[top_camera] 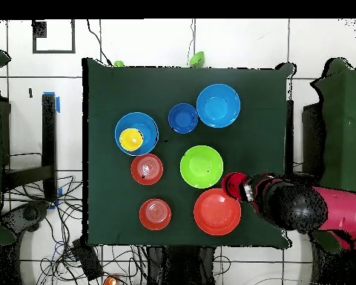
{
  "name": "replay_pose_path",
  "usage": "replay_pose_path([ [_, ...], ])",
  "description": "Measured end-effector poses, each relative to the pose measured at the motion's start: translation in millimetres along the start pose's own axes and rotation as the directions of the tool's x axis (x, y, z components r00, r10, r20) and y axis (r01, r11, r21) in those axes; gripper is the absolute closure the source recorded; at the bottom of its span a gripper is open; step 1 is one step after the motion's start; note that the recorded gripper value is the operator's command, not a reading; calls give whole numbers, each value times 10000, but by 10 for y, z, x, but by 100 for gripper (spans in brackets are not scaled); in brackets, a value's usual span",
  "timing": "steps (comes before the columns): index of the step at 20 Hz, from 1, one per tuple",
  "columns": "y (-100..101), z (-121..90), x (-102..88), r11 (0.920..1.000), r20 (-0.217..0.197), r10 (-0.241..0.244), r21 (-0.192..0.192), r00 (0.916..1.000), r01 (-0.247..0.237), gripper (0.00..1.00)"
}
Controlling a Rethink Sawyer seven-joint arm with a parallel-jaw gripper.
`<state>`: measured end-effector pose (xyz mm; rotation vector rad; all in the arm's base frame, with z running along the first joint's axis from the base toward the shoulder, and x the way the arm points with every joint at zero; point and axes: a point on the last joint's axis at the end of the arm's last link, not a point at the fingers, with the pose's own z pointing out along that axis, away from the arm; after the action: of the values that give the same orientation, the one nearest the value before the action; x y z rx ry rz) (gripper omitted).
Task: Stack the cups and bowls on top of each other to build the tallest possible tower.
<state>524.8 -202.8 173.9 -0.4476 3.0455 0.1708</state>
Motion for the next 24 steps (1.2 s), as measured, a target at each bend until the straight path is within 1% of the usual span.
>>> replay_pose_path([
  [2,190,-15,-113,9996,-65,264,85,9996,-264,100],
  [4,271,-14,-159,9992,-73,369,146,9993,-368,100],
  [5,394,-3,-227,9982,-62,536,268,9985,-534,100],
  [8,499,19,-285,9966,-20,732,371,9973,-731,100],
  [11,666,61,-384,9926,113,1096,522,9939,-1100,100],
  [16,824,111,-464,9863,250,1490,680,9885,-1504,100],
  [17,904,138,-489,9835,246,1641,725,9861,-1655,100],
  [20,986,167,-510,9801,194,1812,789,9833,-1822,100],
  [22,1098,198,-544,9759,116,1993,881,9799,-1996,100],
  [24,1163,213,-567,9737,87,2080,932,9781,-2079,100],
])
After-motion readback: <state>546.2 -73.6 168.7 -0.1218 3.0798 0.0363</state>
